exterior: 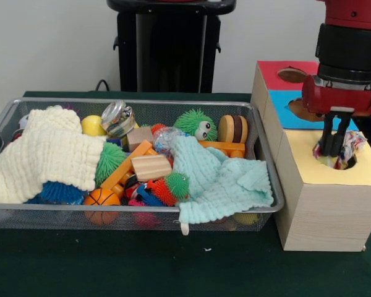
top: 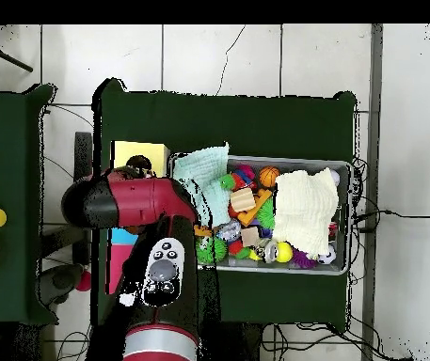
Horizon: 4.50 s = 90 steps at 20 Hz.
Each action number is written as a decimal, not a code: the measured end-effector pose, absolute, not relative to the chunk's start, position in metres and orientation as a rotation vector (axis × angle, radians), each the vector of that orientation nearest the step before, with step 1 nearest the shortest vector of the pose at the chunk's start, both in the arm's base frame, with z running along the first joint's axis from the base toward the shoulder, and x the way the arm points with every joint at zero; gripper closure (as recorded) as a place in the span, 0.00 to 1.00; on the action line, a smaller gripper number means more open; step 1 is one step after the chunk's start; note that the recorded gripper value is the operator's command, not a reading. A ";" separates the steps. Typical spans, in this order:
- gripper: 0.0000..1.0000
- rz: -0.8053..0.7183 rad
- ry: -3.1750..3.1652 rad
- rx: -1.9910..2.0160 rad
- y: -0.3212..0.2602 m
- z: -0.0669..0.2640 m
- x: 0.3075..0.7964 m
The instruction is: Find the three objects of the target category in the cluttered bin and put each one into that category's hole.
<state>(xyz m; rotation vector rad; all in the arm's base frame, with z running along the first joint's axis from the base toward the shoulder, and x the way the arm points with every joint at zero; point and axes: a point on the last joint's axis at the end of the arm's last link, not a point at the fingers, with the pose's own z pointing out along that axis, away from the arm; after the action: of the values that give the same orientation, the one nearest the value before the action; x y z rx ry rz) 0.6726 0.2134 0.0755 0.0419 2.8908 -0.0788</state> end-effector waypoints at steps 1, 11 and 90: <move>1.00 -0.078 2.889 0.043 0.213 0.077 0.673; 1.00 -0.088 2.899 0.040 0.211 0.054 0.678; 1.00 -0.146 2.996 0.155 -0.053 0.065 0.671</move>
<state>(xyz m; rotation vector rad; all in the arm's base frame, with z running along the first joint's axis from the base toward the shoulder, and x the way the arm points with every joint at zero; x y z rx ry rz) 0.6712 -0.0530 0.0647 0.1550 2.9961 -0.1457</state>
